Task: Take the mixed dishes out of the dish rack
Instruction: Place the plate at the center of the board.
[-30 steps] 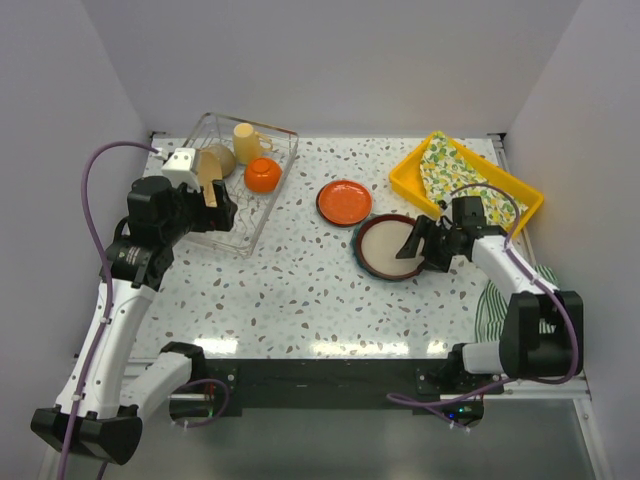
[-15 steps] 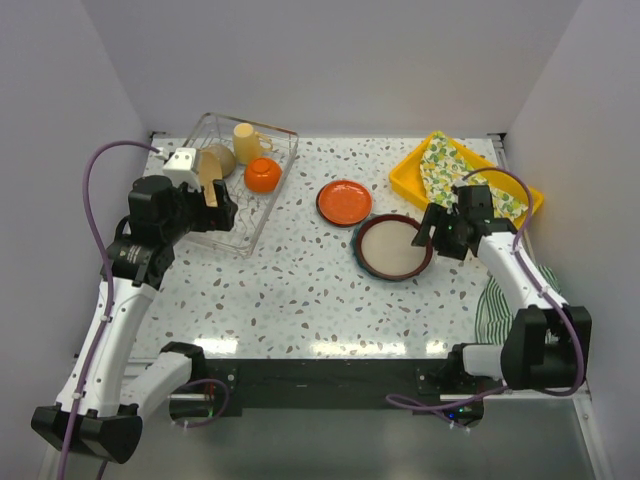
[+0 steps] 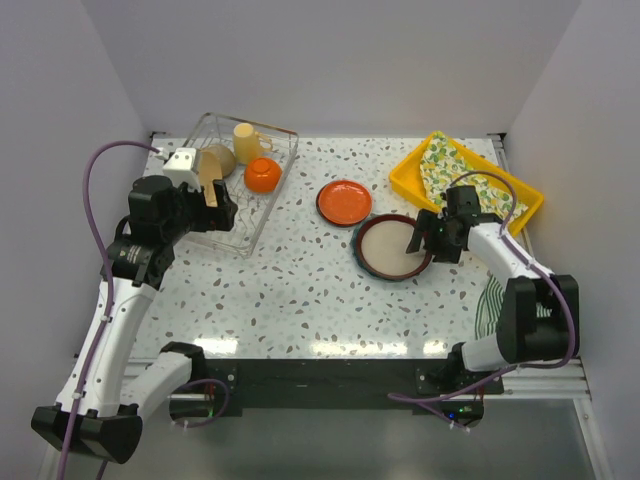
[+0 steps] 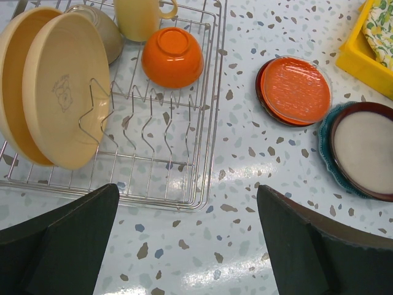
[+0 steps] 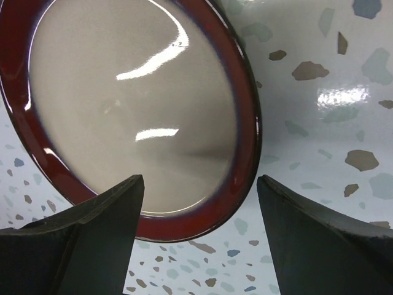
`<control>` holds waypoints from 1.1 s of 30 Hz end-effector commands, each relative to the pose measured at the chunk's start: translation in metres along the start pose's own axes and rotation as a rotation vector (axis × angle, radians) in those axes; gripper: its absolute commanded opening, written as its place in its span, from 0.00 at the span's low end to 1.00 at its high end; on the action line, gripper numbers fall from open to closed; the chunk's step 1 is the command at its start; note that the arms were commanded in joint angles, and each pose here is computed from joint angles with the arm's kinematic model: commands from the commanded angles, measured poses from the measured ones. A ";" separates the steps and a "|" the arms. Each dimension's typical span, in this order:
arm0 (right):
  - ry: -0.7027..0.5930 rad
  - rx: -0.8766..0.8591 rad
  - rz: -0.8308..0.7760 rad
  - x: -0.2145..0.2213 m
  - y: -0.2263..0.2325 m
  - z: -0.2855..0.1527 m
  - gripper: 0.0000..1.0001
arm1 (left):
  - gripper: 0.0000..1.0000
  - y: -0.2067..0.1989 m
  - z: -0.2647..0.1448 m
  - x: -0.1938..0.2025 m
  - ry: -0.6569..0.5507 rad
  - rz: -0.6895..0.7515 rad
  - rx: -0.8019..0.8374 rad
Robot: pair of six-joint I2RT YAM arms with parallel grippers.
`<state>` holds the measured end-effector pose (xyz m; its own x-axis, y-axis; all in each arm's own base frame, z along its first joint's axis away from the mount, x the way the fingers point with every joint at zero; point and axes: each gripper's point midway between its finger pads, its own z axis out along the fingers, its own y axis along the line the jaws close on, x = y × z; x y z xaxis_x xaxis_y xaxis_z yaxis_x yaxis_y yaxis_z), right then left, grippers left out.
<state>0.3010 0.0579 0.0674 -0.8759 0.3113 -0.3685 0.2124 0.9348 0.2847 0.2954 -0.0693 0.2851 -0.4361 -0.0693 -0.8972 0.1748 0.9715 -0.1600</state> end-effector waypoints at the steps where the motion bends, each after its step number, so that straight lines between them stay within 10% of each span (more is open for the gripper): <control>1: -0.042 -0.085 -0.060 -0.015 0.028 -0.001 0.79 | 1.00 -0.001 -0.005 -0.008 -0.031 0.027 0.001; 20: -0.104 -0.022 -0.110 -0.018 0.022 -0.028 0.84 | 1.00 0.012 -0.003 -0.007 -0.028 0.051 -0.066; 33: -0.274 -0.245 -0.123 -0.021 0.057 -0.079 0.90 | 0.97 0.089 0.027 -0.025 -0.017 0.114 -0.504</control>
<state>0.2988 0.0764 0.1493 -0.7565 0.2542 -0.6026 0.0399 0.9376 0.3455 0.3253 -0.0157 0.2562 -0.5013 0.0039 -0.8653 -0.0818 0.9953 0.0519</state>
